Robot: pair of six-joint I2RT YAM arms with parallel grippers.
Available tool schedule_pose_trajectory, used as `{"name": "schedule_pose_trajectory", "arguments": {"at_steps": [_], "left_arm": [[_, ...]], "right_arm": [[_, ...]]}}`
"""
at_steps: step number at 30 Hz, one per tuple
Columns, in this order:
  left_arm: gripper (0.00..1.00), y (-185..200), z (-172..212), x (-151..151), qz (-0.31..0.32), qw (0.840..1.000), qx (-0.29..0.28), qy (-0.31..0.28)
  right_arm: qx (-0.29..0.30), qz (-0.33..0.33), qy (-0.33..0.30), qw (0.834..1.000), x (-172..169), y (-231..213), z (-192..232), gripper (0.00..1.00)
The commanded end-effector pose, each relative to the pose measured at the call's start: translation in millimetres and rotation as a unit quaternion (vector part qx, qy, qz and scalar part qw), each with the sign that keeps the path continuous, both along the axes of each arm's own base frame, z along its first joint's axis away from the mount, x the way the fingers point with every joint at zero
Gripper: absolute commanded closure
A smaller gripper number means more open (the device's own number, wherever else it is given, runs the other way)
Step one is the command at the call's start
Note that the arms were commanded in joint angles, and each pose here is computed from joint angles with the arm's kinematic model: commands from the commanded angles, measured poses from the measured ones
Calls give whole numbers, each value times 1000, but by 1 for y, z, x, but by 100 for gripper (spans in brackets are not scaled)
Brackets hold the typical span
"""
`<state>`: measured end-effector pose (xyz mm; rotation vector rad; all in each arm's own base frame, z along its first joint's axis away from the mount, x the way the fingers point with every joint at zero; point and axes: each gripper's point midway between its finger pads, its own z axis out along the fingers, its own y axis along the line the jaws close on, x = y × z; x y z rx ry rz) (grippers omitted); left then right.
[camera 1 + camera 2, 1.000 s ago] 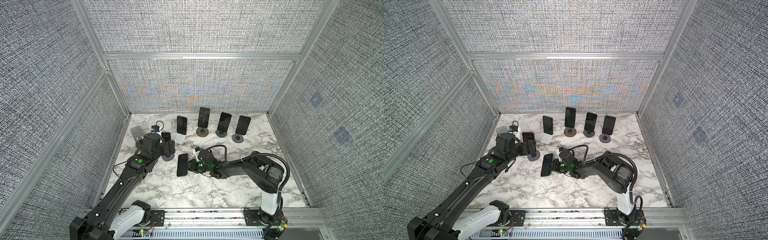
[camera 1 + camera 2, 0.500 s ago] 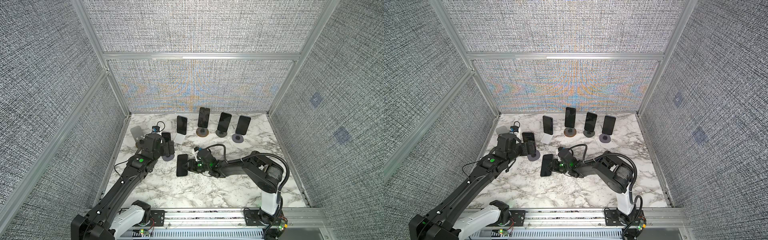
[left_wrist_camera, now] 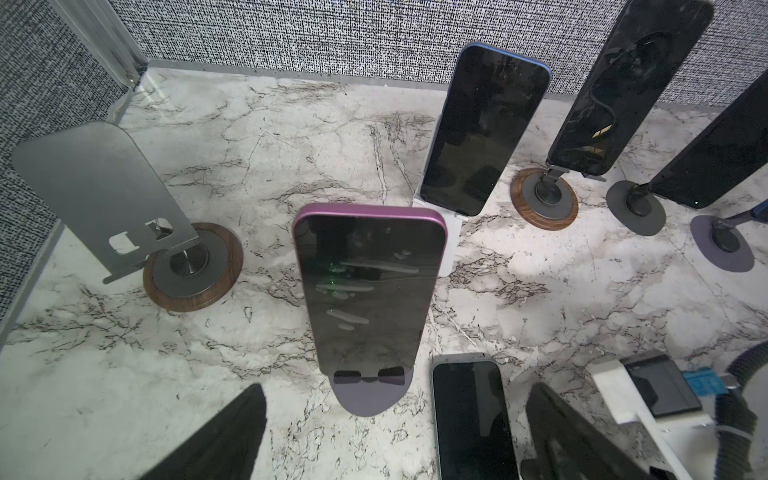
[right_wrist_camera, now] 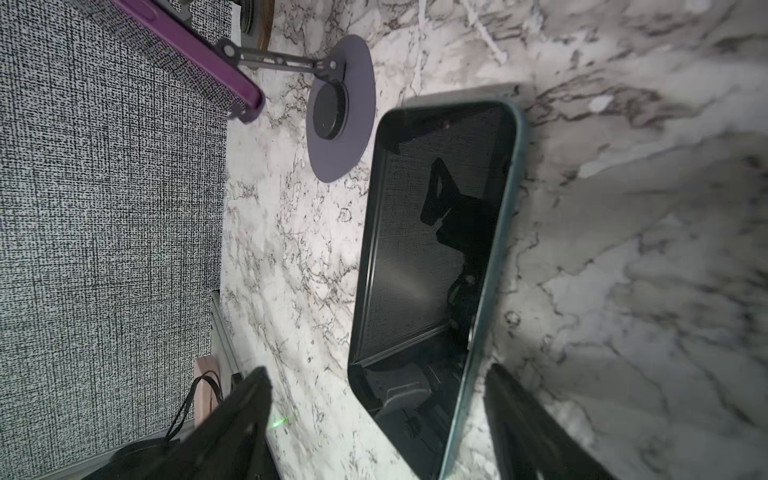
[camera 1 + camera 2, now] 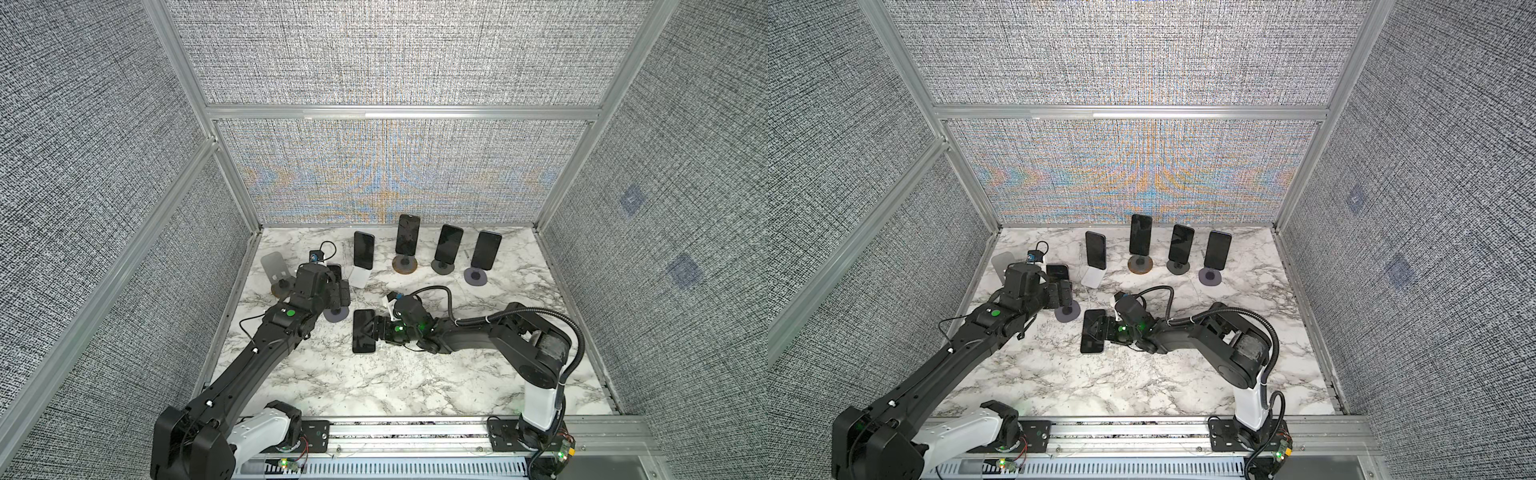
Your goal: Remove the phone from the phone stand
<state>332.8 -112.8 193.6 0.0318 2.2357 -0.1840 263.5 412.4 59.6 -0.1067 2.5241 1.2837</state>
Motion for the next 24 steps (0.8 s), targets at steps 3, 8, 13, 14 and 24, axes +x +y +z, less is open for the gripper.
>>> {"name": "schedule_pose_trajectory", "arguments": {"at_steps": [3,8,13,14,24], "left_arm": [[1,-6,8,17,-3,1000,-1,-24],[1,-7,1,30,-8,999,30,-11],[1,-2,-4,43,-5,999,46,-11],[1,0,-5,45,-3,999,47,-11],[1,9,-14,58,5,999,46,-15]], "right_arm": [[-13,31,-3,999,-7,-5,2,1],[-11,38,-6,999,-7,-17,8,1],[-24,46,-20,998,-7,-30,16,1],[-25,45,-21,998,-6,-33,18,1],[-29,39,-24,999,1,-50,21,1]]}}
